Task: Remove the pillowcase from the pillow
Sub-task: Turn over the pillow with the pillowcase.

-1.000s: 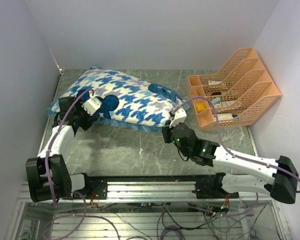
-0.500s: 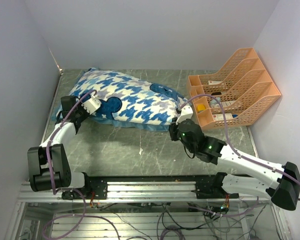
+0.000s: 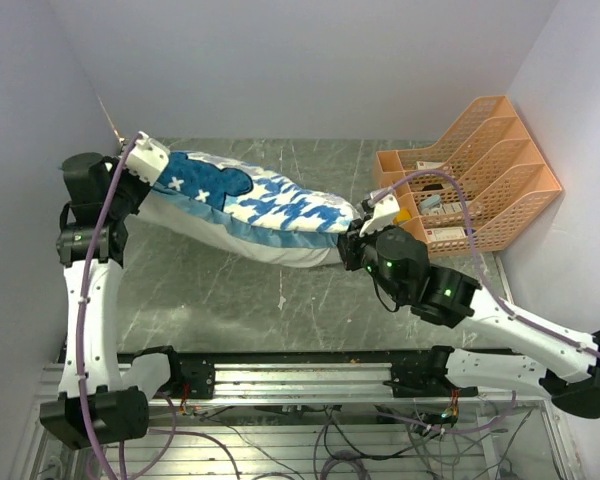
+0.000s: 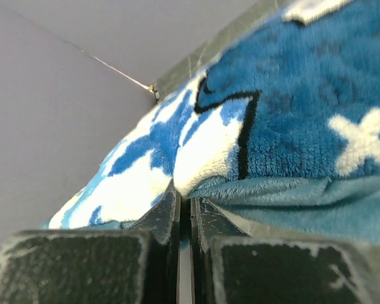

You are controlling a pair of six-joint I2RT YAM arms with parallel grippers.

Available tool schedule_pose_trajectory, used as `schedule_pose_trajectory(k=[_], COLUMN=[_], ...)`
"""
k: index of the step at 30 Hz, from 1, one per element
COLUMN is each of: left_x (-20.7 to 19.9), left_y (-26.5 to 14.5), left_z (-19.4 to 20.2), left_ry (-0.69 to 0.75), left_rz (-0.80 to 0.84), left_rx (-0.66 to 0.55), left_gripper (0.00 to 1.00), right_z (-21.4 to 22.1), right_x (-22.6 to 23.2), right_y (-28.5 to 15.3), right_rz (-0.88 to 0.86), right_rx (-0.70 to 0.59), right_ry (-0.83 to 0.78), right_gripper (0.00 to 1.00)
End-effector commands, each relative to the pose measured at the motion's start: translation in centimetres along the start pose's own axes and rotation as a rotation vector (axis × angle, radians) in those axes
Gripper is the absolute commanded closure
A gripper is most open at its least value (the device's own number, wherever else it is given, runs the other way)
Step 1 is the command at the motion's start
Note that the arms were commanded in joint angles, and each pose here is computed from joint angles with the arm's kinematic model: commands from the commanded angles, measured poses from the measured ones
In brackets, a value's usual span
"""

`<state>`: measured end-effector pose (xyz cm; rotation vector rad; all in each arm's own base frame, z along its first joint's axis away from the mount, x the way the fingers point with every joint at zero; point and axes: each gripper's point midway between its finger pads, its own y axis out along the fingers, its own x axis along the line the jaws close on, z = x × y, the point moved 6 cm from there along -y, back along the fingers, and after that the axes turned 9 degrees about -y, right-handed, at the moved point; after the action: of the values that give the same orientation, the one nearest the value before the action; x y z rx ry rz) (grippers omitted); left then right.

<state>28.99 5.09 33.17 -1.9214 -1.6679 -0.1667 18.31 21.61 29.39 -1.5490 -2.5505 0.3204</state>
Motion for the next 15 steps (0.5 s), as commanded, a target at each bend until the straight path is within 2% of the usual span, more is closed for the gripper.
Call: schedule_pose_trajectory(k=[1, 7, 9, 11, 15], left_x=[0.8, 2.9, 3.0, 2.8, 1.3], left_y=[-4.3, -8.1, -8.5, -8.1, -4.8], left_z=[-3.9, -8.5, -9.2, -8.9, -5.3], left_ry=[-0.079, -0.083, -0.081, -0.086, -0.098], left_rz=[0.014, -0.030, -0.019, -0.001, 0.079], left_rx=[-0.052, -0.131, -0.132, -0.111, 0.005], left_gripper=[0.93, 0.93, 0.93, 0.93, 0.93], right_z=[-5.8, -9.2, -9.4, -9.0, -6.1], right_x=[0.1, -1.4, -1.6, -1.7, -2.9], right_y=[-3.5, -5.7, -5.2, -4.0, 1.9], right_rz=[-0.013, 0.030, 0.077, 0.127, 0.167], right_rx=[-0.149, -0.224, -0.212, -0.180, -0.060], right_ry=[0.052, 0.093, 0.071, 0.037, -0.001], right_gripper=[1.00, 1.00, 1.00, 1.00, 1.00])
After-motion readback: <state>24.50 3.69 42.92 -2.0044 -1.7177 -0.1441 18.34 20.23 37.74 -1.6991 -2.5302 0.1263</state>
